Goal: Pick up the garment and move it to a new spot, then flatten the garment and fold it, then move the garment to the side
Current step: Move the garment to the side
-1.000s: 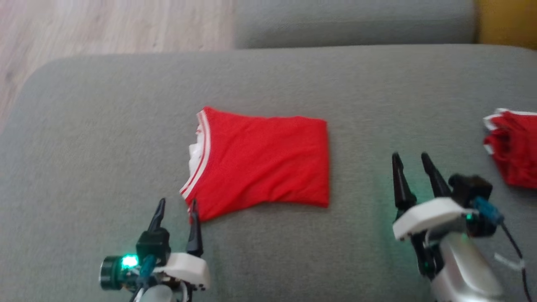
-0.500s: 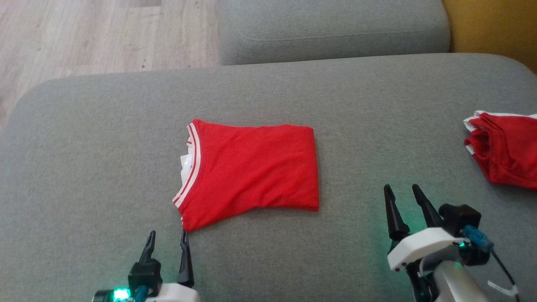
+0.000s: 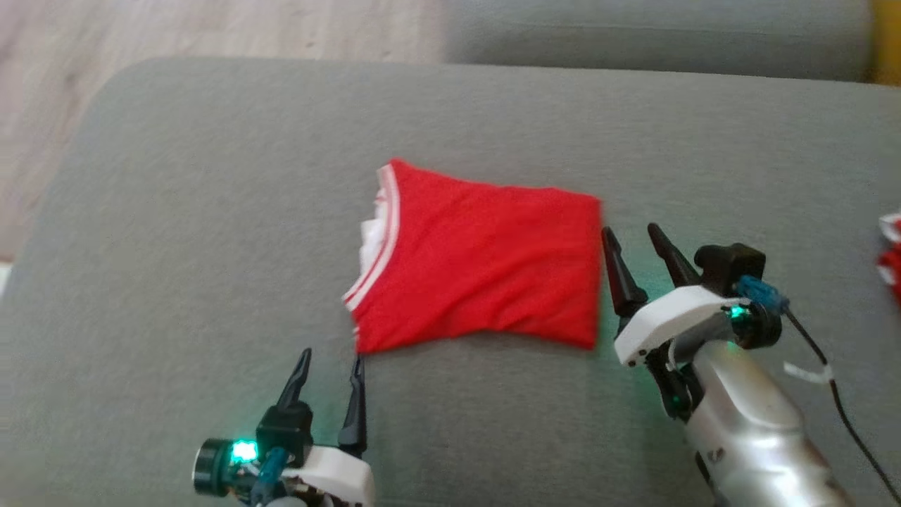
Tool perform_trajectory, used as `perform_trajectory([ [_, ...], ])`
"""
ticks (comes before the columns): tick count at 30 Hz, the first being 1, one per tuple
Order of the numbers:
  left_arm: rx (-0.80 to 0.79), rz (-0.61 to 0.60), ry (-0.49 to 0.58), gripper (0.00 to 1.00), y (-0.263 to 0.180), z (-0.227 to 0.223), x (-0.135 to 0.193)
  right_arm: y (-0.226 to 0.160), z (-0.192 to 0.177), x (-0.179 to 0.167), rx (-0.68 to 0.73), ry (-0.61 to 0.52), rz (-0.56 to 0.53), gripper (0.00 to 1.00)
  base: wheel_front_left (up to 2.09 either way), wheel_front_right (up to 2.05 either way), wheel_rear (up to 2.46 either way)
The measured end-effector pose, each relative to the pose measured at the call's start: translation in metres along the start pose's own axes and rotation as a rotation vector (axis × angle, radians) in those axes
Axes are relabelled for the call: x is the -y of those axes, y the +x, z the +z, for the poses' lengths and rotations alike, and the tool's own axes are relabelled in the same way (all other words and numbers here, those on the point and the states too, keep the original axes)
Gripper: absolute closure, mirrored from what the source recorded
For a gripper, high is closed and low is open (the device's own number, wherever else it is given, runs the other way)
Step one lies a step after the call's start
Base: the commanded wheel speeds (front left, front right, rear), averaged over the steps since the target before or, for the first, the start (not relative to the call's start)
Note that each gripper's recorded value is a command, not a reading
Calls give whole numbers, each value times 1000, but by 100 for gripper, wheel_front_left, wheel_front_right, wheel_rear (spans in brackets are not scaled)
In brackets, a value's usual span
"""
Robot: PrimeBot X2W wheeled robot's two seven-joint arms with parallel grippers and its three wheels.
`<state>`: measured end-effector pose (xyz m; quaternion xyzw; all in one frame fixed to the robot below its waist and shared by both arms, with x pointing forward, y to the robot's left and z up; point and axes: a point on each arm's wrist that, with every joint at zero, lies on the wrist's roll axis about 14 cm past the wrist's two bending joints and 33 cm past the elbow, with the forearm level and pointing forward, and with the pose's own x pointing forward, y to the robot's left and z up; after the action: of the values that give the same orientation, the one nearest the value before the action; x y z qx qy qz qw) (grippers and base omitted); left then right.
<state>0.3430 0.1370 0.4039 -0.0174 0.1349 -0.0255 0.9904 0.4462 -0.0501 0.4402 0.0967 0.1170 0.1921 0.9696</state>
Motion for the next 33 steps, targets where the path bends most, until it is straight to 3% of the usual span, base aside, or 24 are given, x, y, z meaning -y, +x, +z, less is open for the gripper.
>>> perform_trajectory([
  [7,-40,84,-13,0,-11,-13,-24,13,-74,-3,-260,-15,5,0,0,0,0],
  [9,-52,108,-16,0,-13,-17,-31,20,-77,-8,-264,-4,19,0,0,0,0],
  [10,-58,118,-20,0,-14,-19,-33,24,-77,-11,-263,1,32,31,0,0,0],
  [11,-66,127,-23,0,-14,-21,-35,28,-76,-14,-259,9,42,92,0,0,0],
  [12,-70,134,-22,0,-14,-22,-37,30,-75,-16,-255,17,48,100,0,0,0],
  [17,-70,95,-18,0,-6,-21,-26,26,-62,-15,-203,51,44,100,0,0,0],
  [21,-56,0,-8,0,8,-15,1,4,-52,5,-153,81,-19,100,0,0,0],
  [33,-8,-387,38,0,44,9,130,-99,-29,91,-28,125,-313,100,0,0,0],
])
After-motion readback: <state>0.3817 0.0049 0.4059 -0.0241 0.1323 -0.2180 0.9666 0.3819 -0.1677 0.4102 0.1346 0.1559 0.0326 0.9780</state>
